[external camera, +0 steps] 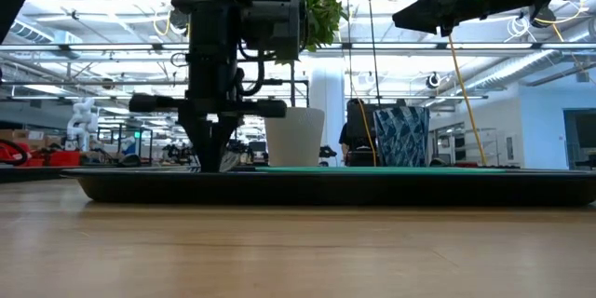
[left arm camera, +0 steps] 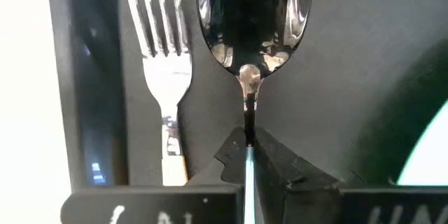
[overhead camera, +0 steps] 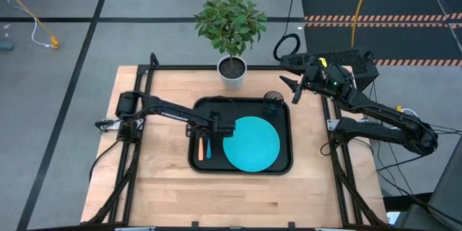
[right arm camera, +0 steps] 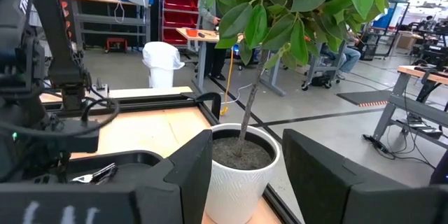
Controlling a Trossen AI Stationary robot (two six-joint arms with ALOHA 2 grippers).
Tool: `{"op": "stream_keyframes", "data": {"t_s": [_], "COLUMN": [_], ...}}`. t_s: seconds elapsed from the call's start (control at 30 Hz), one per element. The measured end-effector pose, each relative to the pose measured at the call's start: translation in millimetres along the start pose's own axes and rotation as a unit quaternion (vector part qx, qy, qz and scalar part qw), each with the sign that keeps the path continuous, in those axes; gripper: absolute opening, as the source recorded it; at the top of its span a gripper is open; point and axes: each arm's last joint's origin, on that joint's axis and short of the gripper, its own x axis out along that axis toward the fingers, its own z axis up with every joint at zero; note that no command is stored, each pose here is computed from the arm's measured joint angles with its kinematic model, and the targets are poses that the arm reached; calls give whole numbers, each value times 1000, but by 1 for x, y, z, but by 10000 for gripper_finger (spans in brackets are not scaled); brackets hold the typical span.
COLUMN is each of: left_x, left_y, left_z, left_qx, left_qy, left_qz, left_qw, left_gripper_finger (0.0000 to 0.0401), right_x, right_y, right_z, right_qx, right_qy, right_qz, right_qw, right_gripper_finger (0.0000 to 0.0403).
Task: Pick and place plate/cup/fork/spoon on tray
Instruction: Adjust the blue spoon on the black tray, then adjust the blue plate on the black tray
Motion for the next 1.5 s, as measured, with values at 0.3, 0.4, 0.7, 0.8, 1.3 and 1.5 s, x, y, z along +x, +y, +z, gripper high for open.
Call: {"op": "stream_keyframes", "data": {"t_s": [0.3,0.4,0.7,0.8,1.3,1.5], "left_x": [5,5,5,5,4,-3], "left_y": [-1,-1,-1,-1,-1,-1], "left_z": [-1,-2,-1,-1,-1,0], "left_qx": [2,5,5,4,10,16], "left_qy": [11,13,10,10,9,9], "left_qz": [8,7,6,6,4,-6], "left_qw": [1000,1000,1000,1000,1000,1000], "left_gripper_finger": [31,31,28,48,81,81], "right_x": [0,0,0,0,0,0], "right_y": [0,0,0,0,0,0], "right_z": [0,0,0,0,0,0], "right_qx": [0,0,0,1,1,1], "right_qy": [1,1,1,1,2,2], "right_qz": [0,0,0,0,0,0], "right_qw": [1000,1000,1000,1000,1000,1000], "right_gripper_finger": [169,169,169,169,169,169]}}
